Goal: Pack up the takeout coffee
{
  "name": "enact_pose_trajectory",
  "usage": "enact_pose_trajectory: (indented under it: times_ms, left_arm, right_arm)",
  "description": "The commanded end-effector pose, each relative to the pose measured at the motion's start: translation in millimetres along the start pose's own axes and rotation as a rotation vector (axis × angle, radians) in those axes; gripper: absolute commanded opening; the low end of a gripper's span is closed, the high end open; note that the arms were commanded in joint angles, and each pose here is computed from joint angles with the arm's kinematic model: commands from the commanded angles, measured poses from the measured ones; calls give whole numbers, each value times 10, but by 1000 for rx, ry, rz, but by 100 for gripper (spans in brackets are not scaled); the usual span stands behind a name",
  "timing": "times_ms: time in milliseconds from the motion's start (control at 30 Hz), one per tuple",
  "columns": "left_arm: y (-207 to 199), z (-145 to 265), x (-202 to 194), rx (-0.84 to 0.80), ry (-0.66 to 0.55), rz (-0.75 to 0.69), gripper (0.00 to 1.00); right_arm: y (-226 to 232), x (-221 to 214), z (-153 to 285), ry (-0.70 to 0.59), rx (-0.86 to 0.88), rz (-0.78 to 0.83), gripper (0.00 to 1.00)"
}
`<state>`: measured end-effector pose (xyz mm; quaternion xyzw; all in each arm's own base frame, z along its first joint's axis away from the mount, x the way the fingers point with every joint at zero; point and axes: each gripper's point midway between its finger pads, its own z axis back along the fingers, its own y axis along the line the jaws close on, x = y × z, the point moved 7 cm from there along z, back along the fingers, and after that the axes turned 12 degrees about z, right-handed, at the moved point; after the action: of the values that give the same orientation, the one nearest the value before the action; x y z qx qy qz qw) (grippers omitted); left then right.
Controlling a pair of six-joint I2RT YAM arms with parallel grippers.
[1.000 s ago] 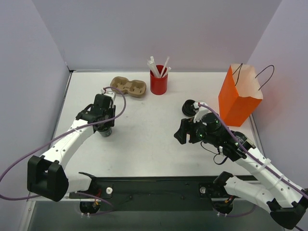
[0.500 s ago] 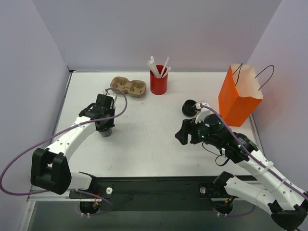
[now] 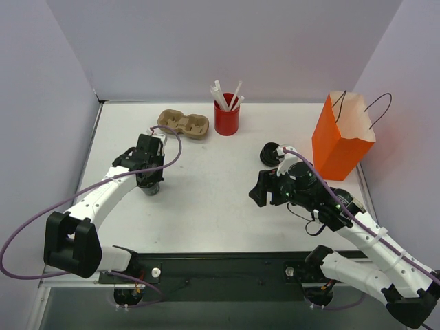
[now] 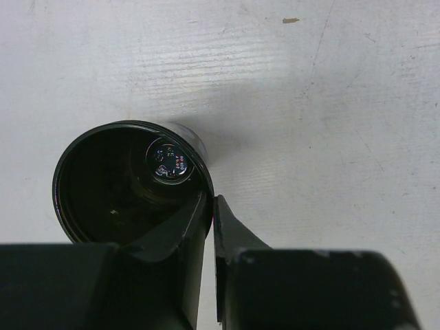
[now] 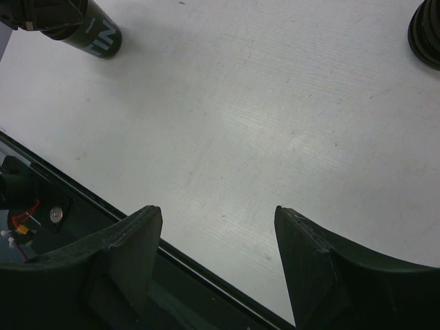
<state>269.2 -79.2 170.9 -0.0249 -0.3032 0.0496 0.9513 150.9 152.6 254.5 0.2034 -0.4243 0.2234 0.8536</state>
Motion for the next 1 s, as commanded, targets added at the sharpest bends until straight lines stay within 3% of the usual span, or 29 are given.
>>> enact_pose_trajectory:
  times_ms: [0, 833, 967]
  left_arm:
    - [-56, 121, 221, -43, -91, 20, 19]
    - [-87, 126, 235, -84, -85, 20, 24]
    - [-86, 130, 236, -92, -84, 19, 15]
  right_arm:
    - [22, 1, -21, -10, 17, 5, 67]
    - [10, -42, -28, -1, 14, 4, 69]
    - [4, -52, -37, 4, 10, 6, 69]
